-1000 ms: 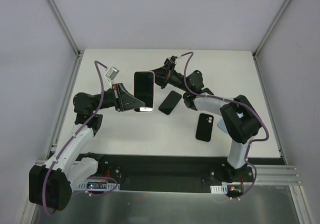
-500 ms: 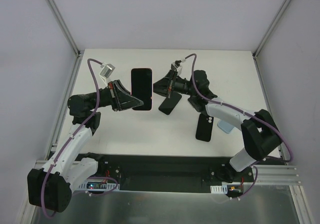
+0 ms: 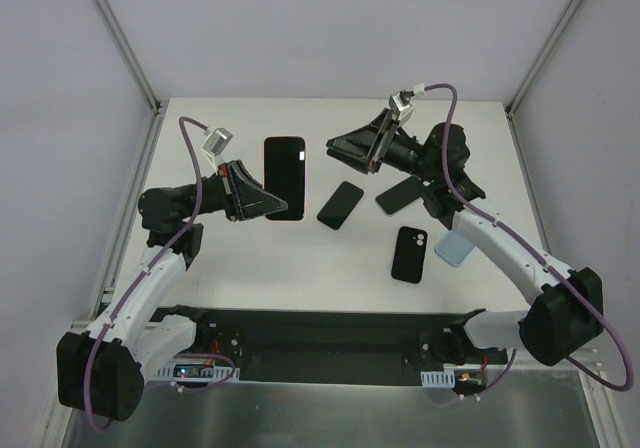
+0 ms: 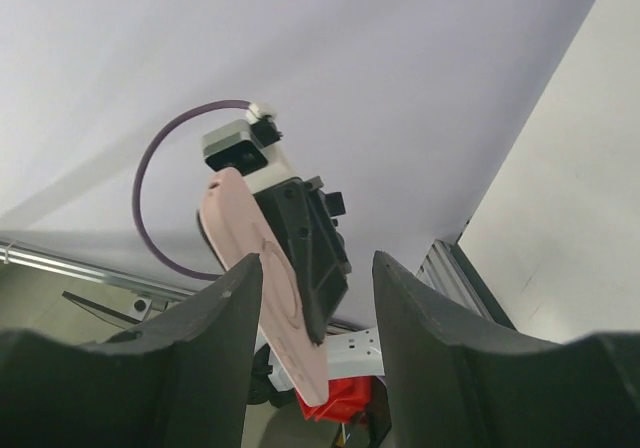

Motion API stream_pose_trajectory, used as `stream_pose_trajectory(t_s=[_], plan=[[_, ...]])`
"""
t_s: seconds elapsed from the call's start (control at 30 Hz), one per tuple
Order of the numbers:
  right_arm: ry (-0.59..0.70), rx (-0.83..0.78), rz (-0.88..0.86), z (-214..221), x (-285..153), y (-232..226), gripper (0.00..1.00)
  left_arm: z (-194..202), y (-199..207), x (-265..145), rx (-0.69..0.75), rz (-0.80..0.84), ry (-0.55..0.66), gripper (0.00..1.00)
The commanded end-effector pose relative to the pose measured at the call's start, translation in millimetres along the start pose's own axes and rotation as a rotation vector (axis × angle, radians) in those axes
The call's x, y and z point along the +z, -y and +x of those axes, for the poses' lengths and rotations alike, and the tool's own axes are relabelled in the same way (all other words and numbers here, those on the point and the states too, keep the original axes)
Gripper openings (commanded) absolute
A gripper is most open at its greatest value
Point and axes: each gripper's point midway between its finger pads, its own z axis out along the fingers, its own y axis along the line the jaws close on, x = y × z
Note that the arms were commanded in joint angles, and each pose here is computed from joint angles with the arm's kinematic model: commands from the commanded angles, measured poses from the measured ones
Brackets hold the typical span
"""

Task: Take the phone out of the phone case
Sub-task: Remove the phone case from the phone.

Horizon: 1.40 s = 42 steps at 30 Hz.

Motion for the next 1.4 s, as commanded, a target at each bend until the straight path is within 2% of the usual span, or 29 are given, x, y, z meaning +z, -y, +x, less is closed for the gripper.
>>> stream_pose_trajectory(t_s=[0.0, 0.2, 0.5, 0.67, 0.9, 1.37], plan=[[0.006, -0.121, -0.071, -7, 8, -43, 0.50, -7, 17, -1, 0.124, 0.045, 0.027, 0.00], [-0.026, -0.145, -0.063, -3, 25, -52, 0.50, -7, 16, 0, 0.117, 0.047, 0.024, 0.00], [-0.057, -0.129, -0.011, -1, 43, -34, 0.50, -6, 16, -1, 0.120, 0.049, 0.018, 0.00], [-0.061, -0.127, -0.005, -1, 43, -31, 0.49, -6, 17, -1, 0.122, 0.050, 0.016, 0.00], [-0.009, -0.171, -0.073, -6, 32, -58, 0.49, -5, 13, -1, 0.108, 0.043, 0.017, 0.00], [-0.015, -0.204, -0.117, -2, 24, -75, 0.49, -6, 12, 0, 0.104, 0.040, 0.017, 0.00]])
